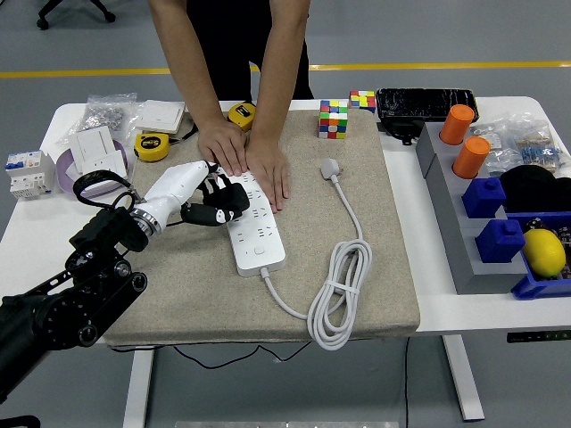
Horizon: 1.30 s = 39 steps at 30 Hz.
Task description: Pick up the plug,place it near the board,insert it into the board,press the button
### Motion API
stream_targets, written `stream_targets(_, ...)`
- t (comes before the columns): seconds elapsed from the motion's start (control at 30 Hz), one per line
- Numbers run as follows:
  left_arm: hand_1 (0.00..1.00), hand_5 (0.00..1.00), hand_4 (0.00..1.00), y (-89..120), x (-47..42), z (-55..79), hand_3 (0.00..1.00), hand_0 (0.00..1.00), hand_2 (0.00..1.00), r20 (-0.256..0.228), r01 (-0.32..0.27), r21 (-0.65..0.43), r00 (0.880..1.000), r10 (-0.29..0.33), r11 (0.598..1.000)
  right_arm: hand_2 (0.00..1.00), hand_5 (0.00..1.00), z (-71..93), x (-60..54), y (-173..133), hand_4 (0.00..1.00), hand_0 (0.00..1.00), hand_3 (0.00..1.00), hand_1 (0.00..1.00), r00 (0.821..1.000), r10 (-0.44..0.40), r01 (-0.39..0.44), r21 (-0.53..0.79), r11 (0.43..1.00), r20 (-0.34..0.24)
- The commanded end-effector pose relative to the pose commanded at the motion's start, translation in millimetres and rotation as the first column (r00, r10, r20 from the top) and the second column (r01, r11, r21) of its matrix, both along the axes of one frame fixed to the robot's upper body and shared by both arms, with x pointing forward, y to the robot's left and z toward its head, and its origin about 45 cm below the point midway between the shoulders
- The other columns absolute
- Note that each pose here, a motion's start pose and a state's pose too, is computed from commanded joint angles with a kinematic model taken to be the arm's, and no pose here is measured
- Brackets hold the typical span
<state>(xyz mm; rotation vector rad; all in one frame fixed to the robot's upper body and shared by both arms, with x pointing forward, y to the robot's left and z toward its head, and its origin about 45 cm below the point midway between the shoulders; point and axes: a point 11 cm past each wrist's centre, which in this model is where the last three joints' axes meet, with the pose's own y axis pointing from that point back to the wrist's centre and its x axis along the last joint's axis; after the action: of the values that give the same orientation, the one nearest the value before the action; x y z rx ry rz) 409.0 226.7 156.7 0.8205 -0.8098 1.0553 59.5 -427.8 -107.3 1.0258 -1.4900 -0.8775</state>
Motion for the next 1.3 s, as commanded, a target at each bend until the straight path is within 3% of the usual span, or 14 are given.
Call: stream_targets(1.3,0.473,0.019,0.464,4.9,-3.2,-6.8,0.408,0.533,0.352,-0.043,0.023,0.039,0.999,-0.021,0.999,0.709,0.989,1.1,2.8,-1.9,0.998,0.795,0.75,0.7,1.0,-0.006,0.006,-0.003,1.0,0.008)
